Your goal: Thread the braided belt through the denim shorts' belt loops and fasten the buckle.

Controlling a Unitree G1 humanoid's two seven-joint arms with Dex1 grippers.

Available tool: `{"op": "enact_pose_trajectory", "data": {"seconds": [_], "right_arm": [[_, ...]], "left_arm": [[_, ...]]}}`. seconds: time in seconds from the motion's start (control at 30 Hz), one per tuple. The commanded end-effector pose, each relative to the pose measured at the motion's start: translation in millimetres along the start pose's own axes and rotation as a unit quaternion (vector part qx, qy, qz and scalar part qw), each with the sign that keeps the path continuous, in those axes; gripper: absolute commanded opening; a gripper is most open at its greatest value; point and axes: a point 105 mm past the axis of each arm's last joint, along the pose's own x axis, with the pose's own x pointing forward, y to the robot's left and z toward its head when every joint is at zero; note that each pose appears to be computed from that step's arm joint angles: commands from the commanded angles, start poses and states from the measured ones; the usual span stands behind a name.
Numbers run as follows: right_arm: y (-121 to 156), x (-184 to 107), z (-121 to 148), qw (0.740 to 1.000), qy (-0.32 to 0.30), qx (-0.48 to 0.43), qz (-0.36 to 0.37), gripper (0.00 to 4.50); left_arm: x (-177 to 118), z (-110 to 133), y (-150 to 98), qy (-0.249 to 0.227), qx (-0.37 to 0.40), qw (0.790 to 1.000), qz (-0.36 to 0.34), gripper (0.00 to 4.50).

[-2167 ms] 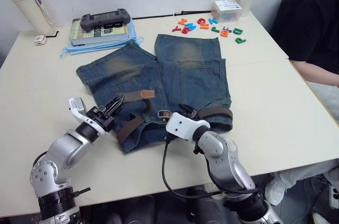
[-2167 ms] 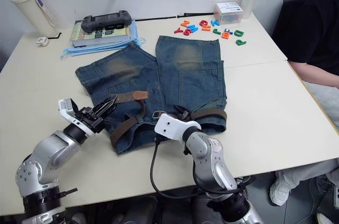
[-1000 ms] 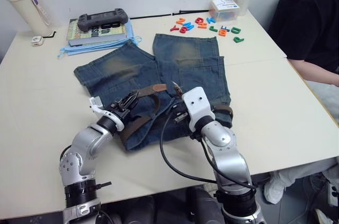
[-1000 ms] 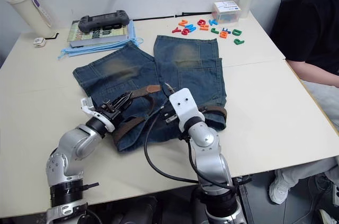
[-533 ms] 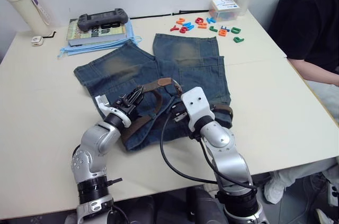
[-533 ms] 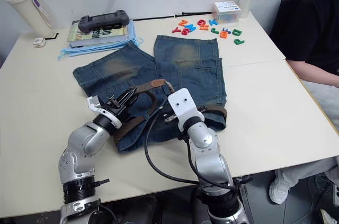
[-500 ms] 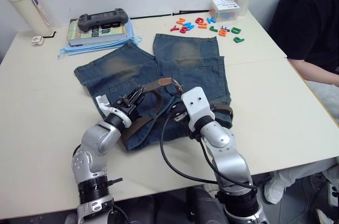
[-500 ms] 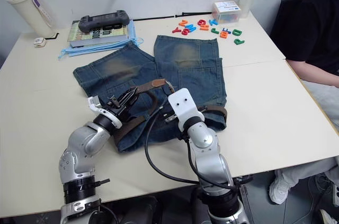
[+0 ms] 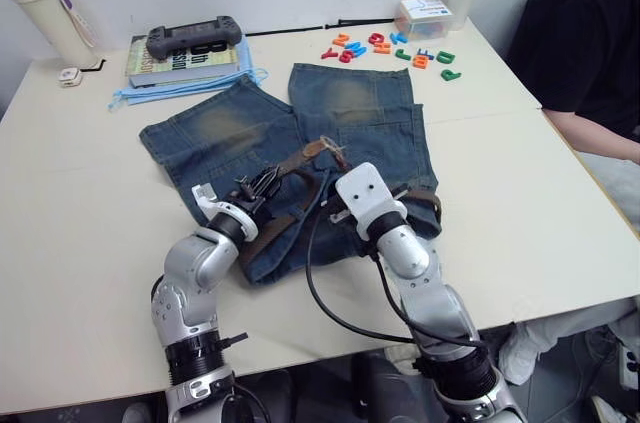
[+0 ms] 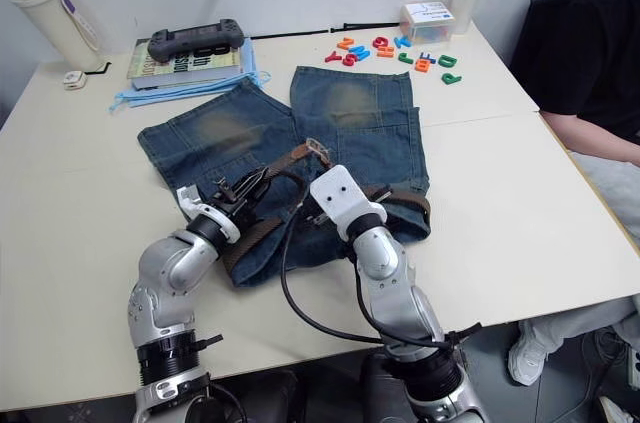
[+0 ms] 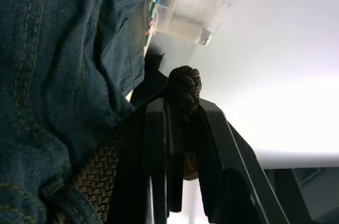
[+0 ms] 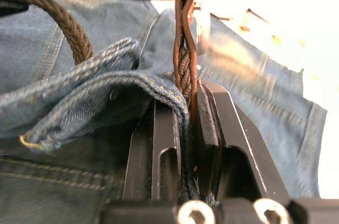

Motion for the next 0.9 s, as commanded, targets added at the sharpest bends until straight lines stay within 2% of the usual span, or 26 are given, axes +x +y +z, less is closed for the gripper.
{"op": "enact_pose_trajectory", "data": {"seconds": [0.03,0.23,0.4,0.53,0.9], "right_arm": [[-5,0,12,0.998,-0.046,0.022,-0.032,0.01],[-1,0,3,0.998,-0.044,0.040,-0.028,0.01],[0,1,-4,0.997,-0.032,0.065,-0.026,0.01],[-5,2,-6,0.994,-0.032,0.094,-0.038,0.01],[-8,3,-3,0.993,-0.040,0.103,-0.046,0.01]], "left_arm": [[1,-10,-9,-0.016,-0.061,0.998,-0.026,0.50],[0,-14,-15,-0.029,-0.081,0.996,-0.028,0.50],[-1,-26,-19,-0.018,-0.083,0.996,-0.030,0.50],[-2,-30,-15,-0.009,-0.072,0.997,-0.017,0.50],[-5,-29,-6,-0.009,-0.076,0.997,-0.011,0.50]]}}
